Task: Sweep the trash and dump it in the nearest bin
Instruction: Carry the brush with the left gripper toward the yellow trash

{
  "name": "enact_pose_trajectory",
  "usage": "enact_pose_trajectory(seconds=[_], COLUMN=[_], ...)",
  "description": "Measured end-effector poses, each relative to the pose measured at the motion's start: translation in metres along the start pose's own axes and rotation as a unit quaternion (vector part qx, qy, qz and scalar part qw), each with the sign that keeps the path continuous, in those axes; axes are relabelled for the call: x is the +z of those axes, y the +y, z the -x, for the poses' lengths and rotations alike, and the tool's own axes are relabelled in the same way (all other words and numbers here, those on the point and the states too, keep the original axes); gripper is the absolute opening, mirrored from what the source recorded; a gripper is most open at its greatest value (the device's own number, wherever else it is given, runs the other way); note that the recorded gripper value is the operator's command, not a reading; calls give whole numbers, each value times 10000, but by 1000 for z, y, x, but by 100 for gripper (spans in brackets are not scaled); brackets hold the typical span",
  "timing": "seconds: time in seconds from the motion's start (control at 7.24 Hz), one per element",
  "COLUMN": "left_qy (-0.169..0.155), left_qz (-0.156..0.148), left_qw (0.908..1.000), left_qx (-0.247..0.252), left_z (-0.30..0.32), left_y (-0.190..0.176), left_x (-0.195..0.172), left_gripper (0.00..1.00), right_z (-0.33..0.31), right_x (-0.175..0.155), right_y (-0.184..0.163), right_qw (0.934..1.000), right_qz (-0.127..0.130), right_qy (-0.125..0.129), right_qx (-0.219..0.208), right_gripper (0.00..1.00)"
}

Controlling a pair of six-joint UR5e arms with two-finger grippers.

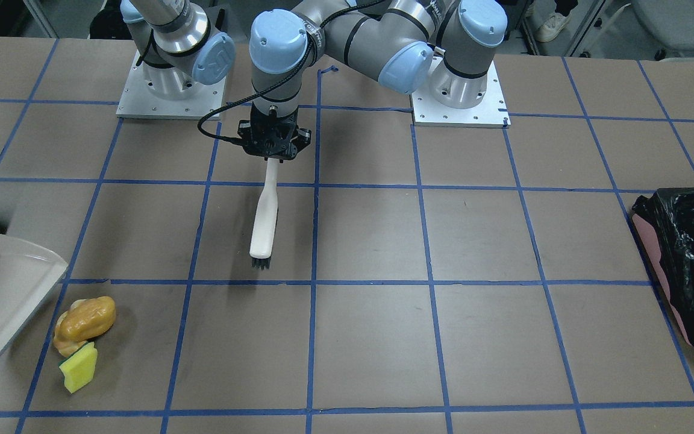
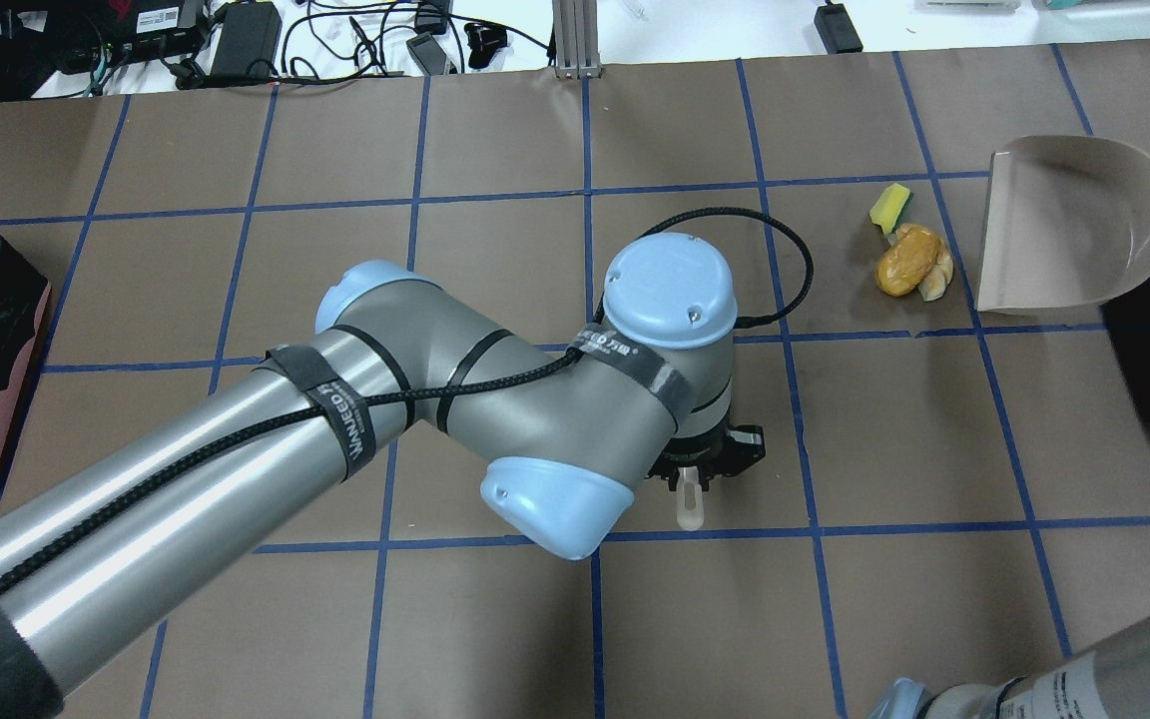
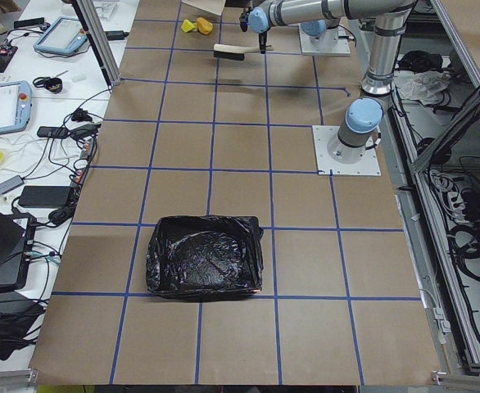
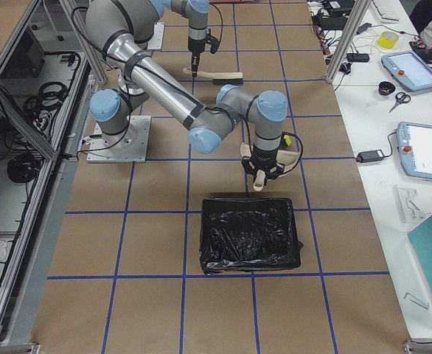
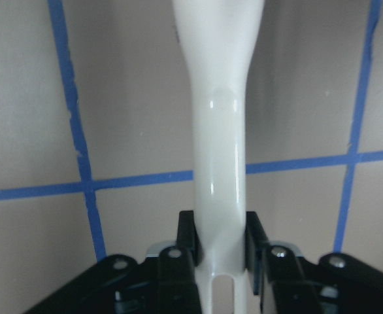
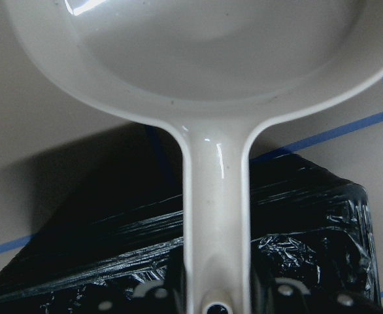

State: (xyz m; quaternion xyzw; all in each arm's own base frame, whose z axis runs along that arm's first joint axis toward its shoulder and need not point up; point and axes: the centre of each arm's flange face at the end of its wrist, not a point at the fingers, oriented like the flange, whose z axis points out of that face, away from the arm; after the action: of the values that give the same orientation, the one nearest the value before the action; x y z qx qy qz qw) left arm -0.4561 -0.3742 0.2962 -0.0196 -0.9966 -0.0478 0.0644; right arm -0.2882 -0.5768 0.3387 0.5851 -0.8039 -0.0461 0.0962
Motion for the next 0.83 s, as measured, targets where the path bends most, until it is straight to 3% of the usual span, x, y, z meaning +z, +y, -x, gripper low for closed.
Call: enact_pose_trajectory(seconds=[0.55,0.83], left_qy=[123,86], left_qz=[-278,-496], left_qw=[9986,9974], left_qx=[-434,-517], left_z=[-52,-73], left_y=[-83,-129], left_x=[-1,8], left_gripper=[0,0], right_z=[-12,-12], right_x=[51,62], right_y=[-7,-13], right_qw=[9998,9998], right_qz=[34,93], right_qy=[-52,-97], right_qx=[-162,-171], right_gripper=[8,8])
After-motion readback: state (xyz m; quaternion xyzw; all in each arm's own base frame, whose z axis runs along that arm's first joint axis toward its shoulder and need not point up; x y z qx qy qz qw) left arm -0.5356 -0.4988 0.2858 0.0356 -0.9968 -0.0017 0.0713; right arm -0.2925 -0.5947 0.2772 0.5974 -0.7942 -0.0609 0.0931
